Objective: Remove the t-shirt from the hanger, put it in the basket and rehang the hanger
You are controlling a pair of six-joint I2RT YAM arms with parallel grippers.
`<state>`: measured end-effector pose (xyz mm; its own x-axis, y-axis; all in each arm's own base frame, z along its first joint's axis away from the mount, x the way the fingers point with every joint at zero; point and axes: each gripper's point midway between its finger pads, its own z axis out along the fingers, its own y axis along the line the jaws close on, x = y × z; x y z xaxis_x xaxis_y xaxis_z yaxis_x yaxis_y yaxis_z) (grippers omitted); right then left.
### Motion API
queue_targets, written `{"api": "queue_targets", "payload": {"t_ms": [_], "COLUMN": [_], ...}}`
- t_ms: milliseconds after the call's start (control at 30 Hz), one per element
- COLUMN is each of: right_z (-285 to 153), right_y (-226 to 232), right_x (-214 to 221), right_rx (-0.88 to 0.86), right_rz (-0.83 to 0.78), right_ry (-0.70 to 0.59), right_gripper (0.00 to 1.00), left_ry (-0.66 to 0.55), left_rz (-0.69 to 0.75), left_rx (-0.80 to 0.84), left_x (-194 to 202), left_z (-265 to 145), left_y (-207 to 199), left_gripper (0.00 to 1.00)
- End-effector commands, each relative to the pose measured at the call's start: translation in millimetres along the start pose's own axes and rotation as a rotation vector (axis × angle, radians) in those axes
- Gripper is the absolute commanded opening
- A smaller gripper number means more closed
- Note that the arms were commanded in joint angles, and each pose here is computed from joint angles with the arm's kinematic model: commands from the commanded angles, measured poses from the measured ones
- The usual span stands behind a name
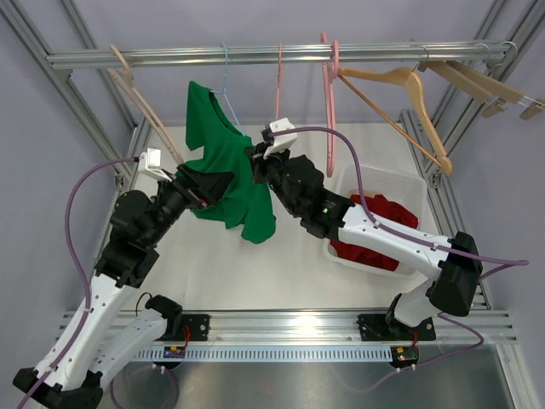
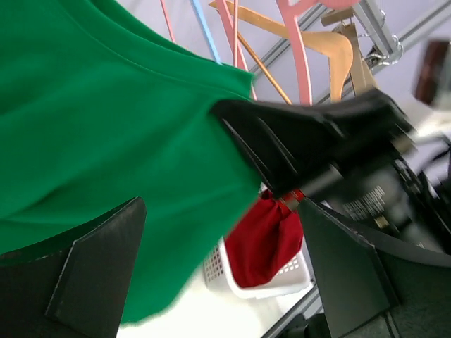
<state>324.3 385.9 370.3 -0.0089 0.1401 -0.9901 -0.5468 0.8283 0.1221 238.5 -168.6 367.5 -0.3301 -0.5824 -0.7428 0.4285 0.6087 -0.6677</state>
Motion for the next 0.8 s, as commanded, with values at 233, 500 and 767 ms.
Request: {"api": "queue_targets", "payload": {"t_ms": [233, 500, 767], "right_z": [-5, 29, 15], "right_y": [8, -13, -20], "right_x": [-5, -66, -121], "right_rx": [0.069, 0.178, 0.225], "right_rz": [-0.151, -0.252, -0.268], "right_ry": [0.015, -0.170, -0.415], "right_gripper": [0.00, 0.00, 0.00], "left_ry": [-0.155, -0.158, -0.201], "left_rz": [-0.050, -0.040, -0.022], "left_rx": [0.135, 0.119, 0.113], "left_x": [-58, -56, -65], "left_z": [32, 28, 14], "left_y": [-46, -42, -44], "left_gripper": [0.91, 0.91, 0.91]}}
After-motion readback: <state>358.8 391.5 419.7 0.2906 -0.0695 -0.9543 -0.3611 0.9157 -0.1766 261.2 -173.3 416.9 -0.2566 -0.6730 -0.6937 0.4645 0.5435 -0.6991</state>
